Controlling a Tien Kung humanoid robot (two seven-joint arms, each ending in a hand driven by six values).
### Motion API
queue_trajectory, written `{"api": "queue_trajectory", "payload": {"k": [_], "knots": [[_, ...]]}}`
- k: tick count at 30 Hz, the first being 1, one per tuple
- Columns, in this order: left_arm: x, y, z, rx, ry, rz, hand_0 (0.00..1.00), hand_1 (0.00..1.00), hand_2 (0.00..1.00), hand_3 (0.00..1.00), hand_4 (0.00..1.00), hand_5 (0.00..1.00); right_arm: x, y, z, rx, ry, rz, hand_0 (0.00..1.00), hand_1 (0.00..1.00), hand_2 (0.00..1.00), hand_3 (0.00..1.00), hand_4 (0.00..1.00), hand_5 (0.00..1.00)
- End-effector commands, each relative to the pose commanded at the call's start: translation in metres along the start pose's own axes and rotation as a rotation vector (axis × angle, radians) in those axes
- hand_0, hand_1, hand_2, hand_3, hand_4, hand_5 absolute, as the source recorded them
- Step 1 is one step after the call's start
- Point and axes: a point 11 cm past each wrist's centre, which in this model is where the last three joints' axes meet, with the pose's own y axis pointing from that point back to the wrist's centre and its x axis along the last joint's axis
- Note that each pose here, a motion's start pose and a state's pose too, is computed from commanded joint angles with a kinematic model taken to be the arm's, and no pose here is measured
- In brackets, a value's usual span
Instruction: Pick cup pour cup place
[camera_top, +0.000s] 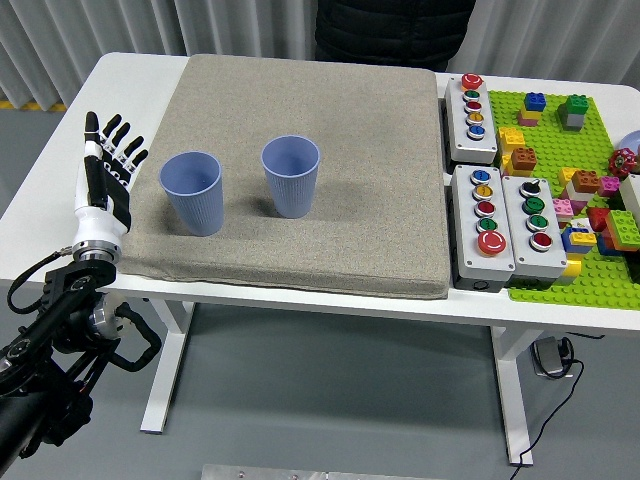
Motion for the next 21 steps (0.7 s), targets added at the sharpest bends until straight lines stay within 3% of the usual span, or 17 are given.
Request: {"api": "queue_trajectory", "payload": {"k": [21], "knots": [[-0.001,0.0093,-0.0076,0.019,-0.01,-0.008,0.78,0.816,0.892,0.864,0.885,0.998,0.0043,-0.0012,0.0096,-0.015,0.006,0.01,0.702,0.68,0.611,0.6,0.014,0.385]]}}
